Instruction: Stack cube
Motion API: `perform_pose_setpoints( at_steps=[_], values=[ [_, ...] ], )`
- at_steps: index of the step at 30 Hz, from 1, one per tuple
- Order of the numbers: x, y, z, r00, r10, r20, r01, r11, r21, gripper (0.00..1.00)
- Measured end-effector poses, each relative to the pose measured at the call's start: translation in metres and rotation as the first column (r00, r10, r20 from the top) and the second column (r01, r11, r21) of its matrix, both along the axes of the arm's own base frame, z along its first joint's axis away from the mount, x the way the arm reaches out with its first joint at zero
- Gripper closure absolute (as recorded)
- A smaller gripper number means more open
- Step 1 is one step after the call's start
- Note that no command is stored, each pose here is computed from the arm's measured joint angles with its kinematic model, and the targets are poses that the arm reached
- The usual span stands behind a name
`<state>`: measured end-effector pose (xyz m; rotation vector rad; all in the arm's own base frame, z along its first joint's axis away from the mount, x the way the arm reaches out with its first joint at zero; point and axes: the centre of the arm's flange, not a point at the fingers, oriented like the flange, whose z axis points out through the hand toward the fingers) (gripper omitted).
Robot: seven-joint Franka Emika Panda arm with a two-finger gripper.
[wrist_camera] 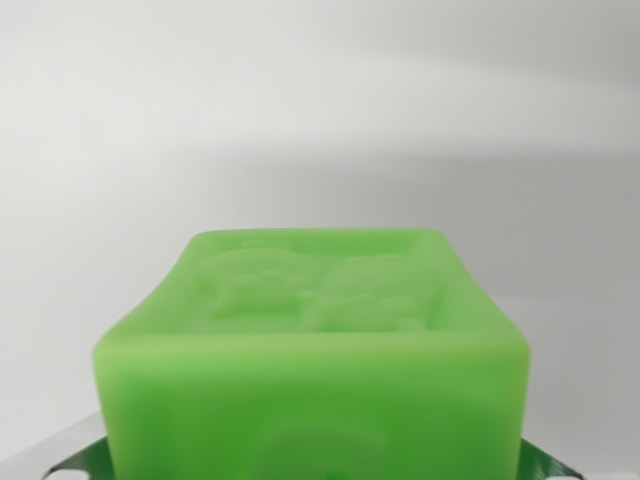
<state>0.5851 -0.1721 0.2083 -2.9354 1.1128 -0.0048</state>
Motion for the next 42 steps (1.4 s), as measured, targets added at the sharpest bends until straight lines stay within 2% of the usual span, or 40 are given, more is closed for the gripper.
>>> perform_pose_setpoints(
  at_steps=[10, 14, 16, 19, 21, 32, 42],
  values=[
    [0.0, 0.0, 0.032, 1.0, 0.0, 0.0005, 0.0, 1.0, 0.0016, 1.0],
    [0.0, 0.001, 0.042, 1.0, 0.002, 0.0047, -0.002, 1.0, 0.0004, 1.0],
    [0.0, 0.004, 0.042, 1.0, 0.005, 0.0035, -0.005, 1.0, 0.0004, 1.0],
    [0.0, 0.011, 0.04, 0.9999, 0.014, -0.0018, -0.014, 0.9999, 0.0015, 1.0],
    [0.001, 0.014, 0.04, 0.9998, 0.018, -0.0032, -0.018, 0.9998, 0.0017, 1.0],
    [0.002, 0.035, 0.045, 0.9991, 0.042, 0.0003, -0.042, 0.9991, 0.0007, 1.0],
    [0.002, 0.053, 0.048, 0.998, 0.063, -0.0002, -0.063, 0.998, 0.001, 1.0]
  ],
)
